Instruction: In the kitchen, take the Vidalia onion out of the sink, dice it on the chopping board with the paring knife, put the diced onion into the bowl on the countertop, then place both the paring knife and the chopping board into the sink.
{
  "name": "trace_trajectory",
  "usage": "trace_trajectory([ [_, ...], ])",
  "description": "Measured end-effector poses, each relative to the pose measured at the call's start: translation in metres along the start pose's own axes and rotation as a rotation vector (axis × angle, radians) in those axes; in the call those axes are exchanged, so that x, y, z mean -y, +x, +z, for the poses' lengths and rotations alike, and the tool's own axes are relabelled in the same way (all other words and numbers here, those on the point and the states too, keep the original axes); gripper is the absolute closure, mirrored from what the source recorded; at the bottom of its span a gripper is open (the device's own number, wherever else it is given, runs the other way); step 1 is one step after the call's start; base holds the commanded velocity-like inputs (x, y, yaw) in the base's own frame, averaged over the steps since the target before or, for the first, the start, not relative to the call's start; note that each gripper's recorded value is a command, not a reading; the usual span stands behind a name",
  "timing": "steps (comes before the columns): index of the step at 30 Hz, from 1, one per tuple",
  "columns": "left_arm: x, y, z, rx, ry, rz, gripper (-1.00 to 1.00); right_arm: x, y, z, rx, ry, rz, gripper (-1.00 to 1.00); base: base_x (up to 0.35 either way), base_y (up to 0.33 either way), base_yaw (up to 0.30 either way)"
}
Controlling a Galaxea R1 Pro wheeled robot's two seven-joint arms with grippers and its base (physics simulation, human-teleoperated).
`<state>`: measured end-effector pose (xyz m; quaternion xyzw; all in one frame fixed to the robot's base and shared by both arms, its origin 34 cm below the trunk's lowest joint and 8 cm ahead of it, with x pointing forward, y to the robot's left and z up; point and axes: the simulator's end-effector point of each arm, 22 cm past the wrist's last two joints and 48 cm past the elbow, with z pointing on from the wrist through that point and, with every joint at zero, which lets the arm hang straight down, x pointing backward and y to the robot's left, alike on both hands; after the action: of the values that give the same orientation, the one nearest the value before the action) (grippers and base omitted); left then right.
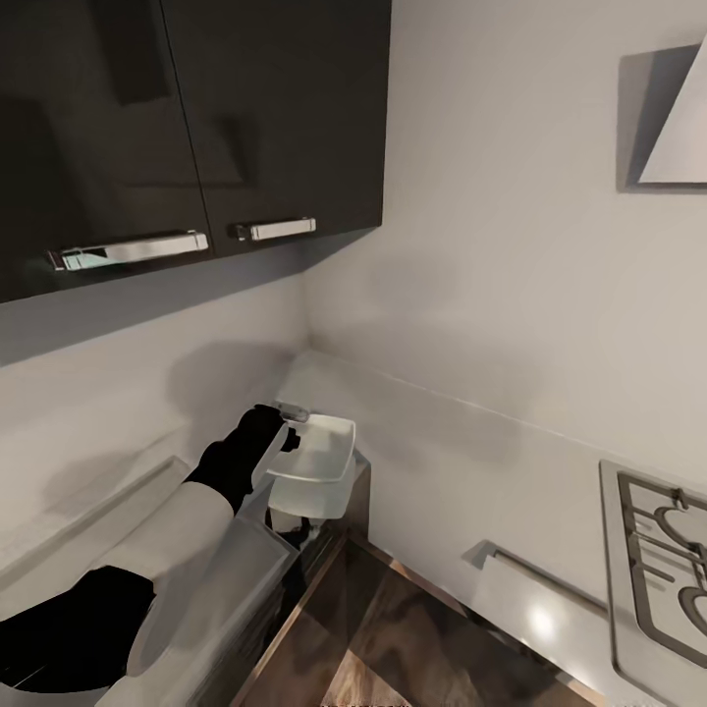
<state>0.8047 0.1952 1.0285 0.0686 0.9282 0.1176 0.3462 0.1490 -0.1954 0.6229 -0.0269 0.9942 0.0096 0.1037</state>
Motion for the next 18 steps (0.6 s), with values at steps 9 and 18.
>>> trace_trajectory([
  [9,0.002,0.007,0.006,-0.017,0.002,0.003,-1.00,0.000,0.003,0.000,-0.009,0.000,0.000,-1.00,0.000,0.000,0.000],
  [18,0.004,0.014,0.012,-0.033,0.003,0.007,-1.00,0.000,0.007,-0.001,-0.017,-0.001,0.000,-1.00,0.000,0.000,0.000],
])
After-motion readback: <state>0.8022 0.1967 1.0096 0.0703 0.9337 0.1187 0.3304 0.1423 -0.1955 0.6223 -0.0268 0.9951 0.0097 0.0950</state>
